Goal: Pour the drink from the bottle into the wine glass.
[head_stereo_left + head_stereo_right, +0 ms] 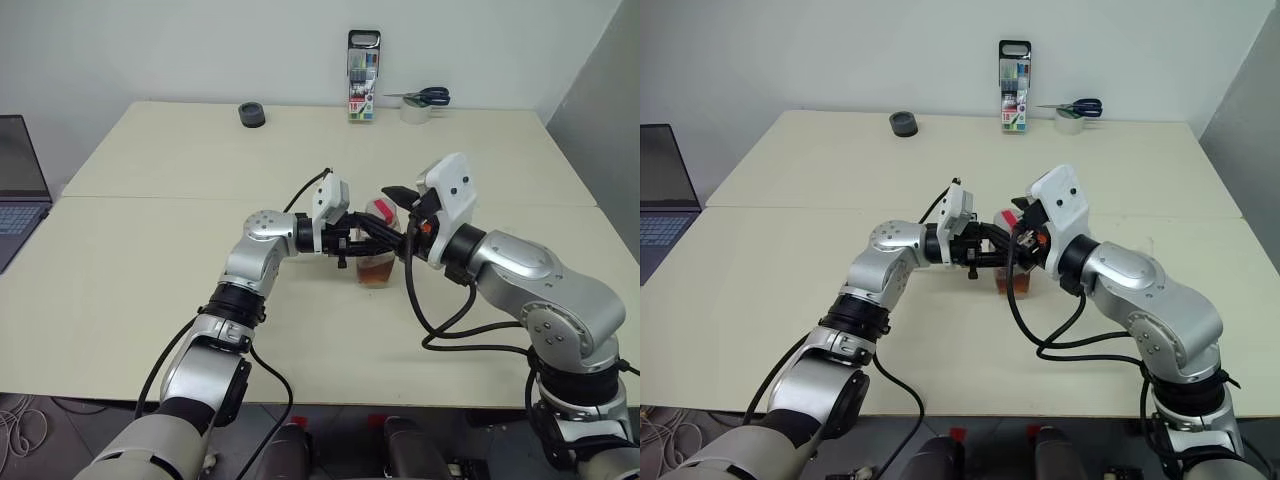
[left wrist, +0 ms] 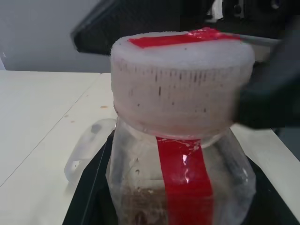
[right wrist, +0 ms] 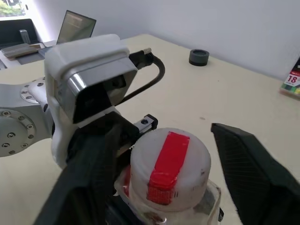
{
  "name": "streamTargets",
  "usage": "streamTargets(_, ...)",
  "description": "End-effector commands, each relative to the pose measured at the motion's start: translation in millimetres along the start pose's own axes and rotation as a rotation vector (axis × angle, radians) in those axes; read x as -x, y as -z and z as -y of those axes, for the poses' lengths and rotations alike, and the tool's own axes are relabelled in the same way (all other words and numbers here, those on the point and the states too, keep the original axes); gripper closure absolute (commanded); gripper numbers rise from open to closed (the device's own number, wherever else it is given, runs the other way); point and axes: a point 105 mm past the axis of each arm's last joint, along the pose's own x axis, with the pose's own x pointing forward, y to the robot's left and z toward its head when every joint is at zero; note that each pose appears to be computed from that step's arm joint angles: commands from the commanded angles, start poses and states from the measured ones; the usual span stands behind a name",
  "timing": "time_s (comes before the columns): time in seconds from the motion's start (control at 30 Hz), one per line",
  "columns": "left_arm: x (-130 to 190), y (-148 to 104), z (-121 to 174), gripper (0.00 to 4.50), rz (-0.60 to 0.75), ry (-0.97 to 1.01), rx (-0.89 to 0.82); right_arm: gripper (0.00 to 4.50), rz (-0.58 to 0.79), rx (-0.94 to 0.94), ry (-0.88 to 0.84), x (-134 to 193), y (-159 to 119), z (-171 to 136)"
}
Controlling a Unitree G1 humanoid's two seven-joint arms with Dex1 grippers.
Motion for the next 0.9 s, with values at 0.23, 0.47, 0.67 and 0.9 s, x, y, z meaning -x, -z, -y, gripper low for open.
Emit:
streamTargets(0.23, 0.1, -18.9, 1.4, 2.70, 0.029, 0.024, -0.066, 2.62, 0.037, 0.035, -0.146, 0.1, -5.1, -16.5)
streamTargets(0.47, 5.0, -20.1, 7.5, 2.70, -0.001, 0.083, -0.109, 2.62, -0.156, 0.301, -0.536, -2.4, 5.9, 20.8)
streamTargets(0.67, 4.4, -19.9, 5.4, 2.70, 0.007, 0.063, -0.109, 1.64, -0.122, 0.240, -0.508, -3.4, -1.8, 34.1)
streamTargets(0.9, 3.0, -22.3, -1.8, 2.70, 0.032, -0.006, -0.103, 0.00, 0.027, 0.174, -0.299, 27.2, -32.4, 26.5)
